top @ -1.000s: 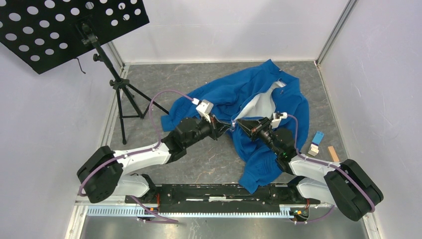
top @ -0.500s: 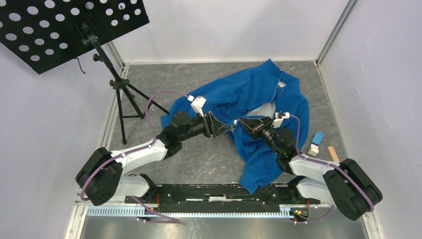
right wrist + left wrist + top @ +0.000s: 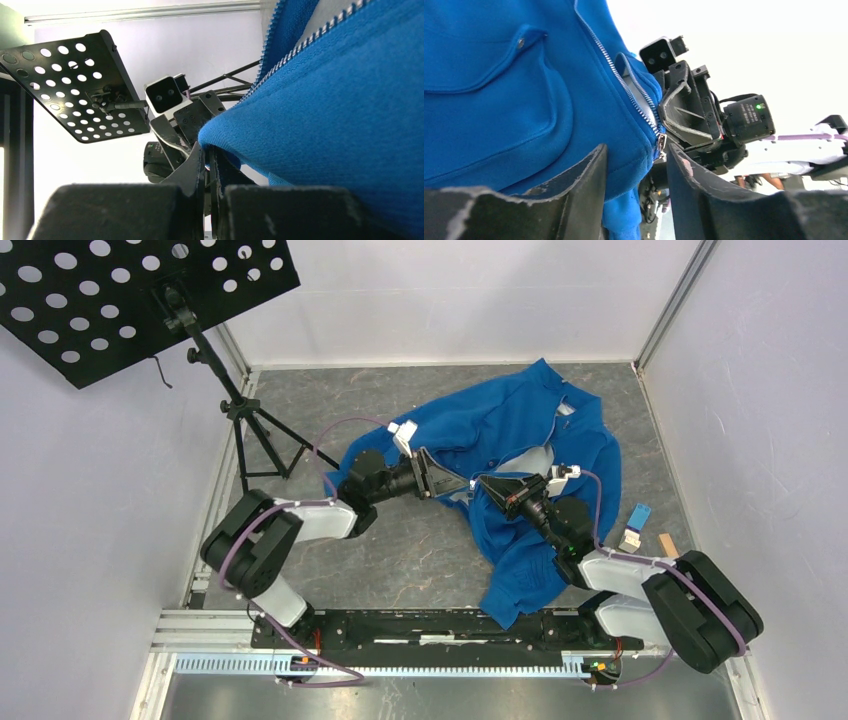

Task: Zip up the jacket

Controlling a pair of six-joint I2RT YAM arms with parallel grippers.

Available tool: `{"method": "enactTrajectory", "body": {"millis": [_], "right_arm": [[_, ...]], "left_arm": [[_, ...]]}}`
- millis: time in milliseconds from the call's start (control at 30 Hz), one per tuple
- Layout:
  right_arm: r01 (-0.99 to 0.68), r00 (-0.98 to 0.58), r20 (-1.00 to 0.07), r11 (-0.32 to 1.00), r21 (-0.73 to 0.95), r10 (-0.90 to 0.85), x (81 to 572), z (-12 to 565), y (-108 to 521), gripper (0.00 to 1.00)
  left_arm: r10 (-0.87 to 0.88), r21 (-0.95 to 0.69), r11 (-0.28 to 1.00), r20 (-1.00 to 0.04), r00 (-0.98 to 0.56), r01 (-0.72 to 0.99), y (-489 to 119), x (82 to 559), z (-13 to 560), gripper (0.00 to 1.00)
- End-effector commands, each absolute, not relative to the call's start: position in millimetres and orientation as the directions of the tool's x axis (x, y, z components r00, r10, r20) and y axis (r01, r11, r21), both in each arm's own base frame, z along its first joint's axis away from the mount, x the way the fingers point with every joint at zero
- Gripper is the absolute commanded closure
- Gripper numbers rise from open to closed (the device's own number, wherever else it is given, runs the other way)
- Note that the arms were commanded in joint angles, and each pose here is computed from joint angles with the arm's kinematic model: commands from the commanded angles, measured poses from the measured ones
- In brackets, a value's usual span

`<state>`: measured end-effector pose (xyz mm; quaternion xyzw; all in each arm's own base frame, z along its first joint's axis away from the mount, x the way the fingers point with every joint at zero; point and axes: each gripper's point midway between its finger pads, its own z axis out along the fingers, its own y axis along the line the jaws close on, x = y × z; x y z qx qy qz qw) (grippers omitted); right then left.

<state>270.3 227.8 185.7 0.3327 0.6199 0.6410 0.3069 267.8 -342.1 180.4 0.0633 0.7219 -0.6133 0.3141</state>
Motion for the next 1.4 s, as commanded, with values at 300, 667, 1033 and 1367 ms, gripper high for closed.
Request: {"method": "enactTrajectory", "body": {"millis": [300,667,1033,1367], "right_arm": [[-0.031,-0.606,0.048,-0.083,0.996,0.794,270,201,230,1.0],[-0.03,-0.599,0.05,-0.085,0.996,0.799,272,202,230,1.0],[-0.085,-0.616,-0.144,0.116,0.99,0.775,265,172,230,0.6],[-0.469,-0.637,-0.749,0.677,0.567,0.186,235,102,221,0.09]], "left_arm": [[-0.293,-0.857,-0.02,-0.487,-0.823,0.515,-353,247,205,0.71],[-0.274,-0.856,0.001,-0.497,-0.823,0.517,-359,243,198,0.7],[-0.2,-0.892,0.084,-0.452,-0.87,0.444,-359,242,182,0.98],[-0.052,-0.953,0.081,-0.298,-0.953,0.293,-344,228,169,0.98]]}}
